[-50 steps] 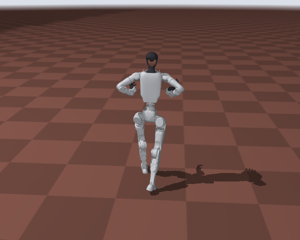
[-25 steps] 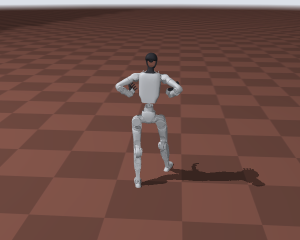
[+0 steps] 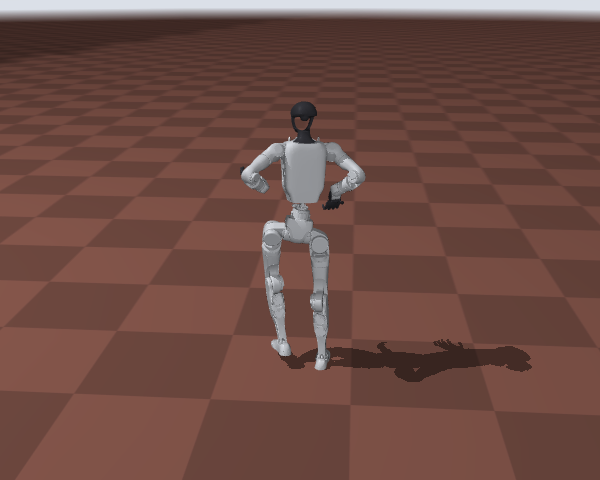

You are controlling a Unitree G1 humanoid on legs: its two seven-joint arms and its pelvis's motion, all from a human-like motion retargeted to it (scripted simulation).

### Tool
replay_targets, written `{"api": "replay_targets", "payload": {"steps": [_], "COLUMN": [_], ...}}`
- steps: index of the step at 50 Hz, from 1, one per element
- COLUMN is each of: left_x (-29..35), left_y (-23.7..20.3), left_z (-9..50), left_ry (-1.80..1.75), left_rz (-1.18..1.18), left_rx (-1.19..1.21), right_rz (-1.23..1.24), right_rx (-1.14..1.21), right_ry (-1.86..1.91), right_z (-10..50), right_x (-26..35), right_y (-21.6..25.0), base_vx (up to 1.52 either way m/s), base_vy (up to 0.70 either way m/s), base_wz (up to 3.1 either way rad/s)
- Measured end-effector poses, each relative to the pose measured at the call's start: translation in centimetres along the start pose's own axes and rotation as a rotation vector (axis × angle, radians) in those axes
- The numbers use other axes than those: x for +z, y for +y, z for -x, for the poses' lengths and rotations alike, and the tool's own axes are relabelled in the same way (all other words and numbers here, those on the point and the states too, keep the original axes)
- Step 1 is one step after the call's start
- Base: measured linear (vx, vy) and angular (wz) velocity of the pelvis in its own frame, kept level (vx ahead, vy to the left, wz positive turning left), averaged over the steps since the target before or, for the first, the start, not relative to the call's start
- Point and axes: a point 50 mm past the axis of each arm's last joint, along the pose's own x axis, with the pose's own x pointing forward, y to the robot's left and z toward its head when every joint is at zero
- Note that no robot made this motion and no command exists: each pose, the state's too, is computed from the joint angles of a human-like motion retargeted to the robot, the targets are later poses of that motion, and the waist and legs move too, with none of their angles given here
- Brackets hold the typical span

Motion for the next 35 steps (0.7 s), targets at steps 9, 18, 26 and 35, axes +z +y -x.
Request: {"api": "replay_targets", "payload": {"steps": [9,18,26,35], "left_x": [-1.4,-3.0,-3.0,0.5], "left_y": [0.6,-0.4,0.6,0.3], "left_z": [-0.7,0.4,0.4,-0.4], "left_ry": [0.141,0.226,0.222,-0.087], "left_rz": [-0.235,-0.155,-0.032,-0.088], "left_rx": [-0.090,-0.117,-0.073,-0.091], "right_rz": [0.037,0.048,0.061,0.360], "right_rx": [-0.004,0.046,0.060,0.587], "right_ry": [0.086,0.081,-0.013,-0.838], "right_z": [-0.6,-0.4,-0.5,2.7], "right_x": [-1.1,-0.7,0.9,10.3], "right_y": [-0.2,-0.1,-0.1,7.9], "base_vx": [0.61,0.69,0.56,0.46], "base_vy": [-0.05,0.05,0.09,0.02], "base_wz": [-0.11,0.62,1.02,1.76]}}
